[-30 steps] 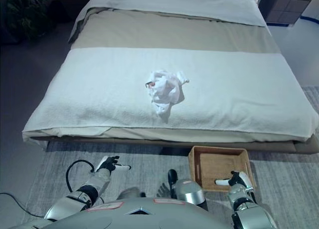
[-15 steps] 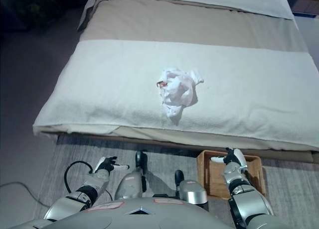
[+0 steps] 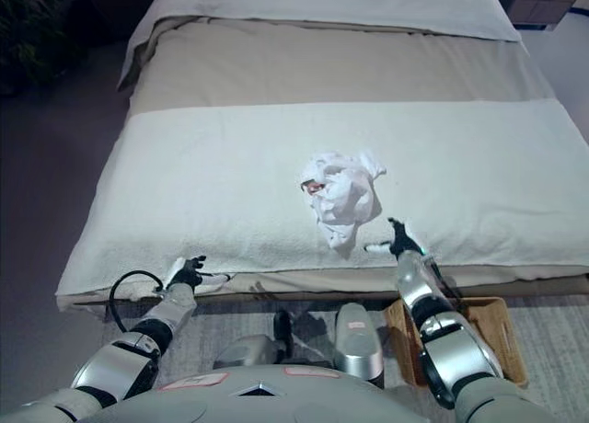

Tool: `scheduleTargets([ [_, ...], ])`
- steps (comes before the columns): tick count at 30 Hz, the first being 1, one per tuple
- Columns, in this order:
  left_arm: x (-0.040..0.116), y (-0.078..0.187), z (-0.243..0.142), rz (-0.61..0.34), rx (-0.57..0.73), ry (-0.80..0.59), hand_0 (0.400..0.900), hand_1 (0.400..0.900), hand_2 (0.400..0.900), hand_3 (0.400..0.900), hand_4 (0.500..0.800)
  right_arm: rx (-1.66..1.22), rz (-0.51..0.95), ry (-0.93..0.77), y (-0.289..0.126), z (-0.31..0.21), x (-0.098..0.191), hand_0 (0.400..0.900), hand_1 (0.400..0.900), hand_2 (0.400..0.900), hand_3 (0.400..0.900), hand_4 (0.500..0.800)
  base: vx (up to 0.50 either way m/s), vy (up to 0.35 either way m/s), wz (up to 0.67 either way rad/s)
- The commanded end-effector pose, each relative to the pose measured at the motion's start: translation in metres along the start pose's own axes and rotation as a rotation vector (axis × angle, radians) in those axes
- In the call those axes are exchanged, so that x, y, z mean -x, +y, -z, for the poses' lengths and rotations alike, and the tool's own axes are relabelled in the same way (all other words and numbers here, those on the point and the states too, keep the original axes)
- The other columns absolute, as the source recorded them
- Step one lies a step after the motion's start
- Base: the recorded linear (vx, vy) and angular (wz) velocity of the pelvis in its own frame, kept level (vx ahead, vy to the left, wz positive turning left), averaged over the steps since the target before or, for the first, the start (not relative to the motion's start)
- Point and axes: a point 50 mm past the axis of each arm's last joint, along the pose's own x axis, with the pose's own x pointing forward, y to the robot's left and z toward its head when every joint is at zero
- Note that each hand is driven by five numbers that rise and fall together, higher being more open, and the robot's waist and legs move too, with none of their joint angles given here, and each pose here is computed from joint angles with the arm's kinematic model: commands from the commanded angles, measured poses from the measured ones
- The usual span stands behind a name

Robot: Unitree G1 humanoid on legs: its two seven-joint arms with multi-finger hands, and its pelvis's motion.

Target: Put the clothes on the bed into the basket.

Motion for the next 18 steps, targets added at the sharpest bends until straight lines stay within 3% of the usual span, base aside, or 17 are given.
scheduleTargets([
  [1, -0.004, 0.018, -0.014, -0.068, 0.022, -0.062, 0.900, 0.900, 0.900, 0.900, 0.800, 0.055, 0.193, -0.220, -0.063, -0.054, -0.011, 0.900, 0.900, 0.900, 0.900, 0.800, 0.393, -0.035, 0.64],
  [12, 0.004, -0.002, 0.030, -0.013, -0.005, 0.090, 0.900, 0.900, 0.900, 0.900, 0.800, 0.086, 0.198, -0.298, -0.060, -0.060, -0.004, 0.900, 0.900, 0.900, 0.900, 0.800, 0.282, -0.107, 0.62],
  [18, 0.002, 0.000, 0.028, -0.024, -0.022, 0.100, 0.900, 0.900, 0.900, 0.900, 0.800, 0.208, 0.170, -0.187, -0.043, -0.039, -0.010, 0.900, 0.900, 0.900, 0.900, 0.800, 0.057, -0.053, 0.18],
])
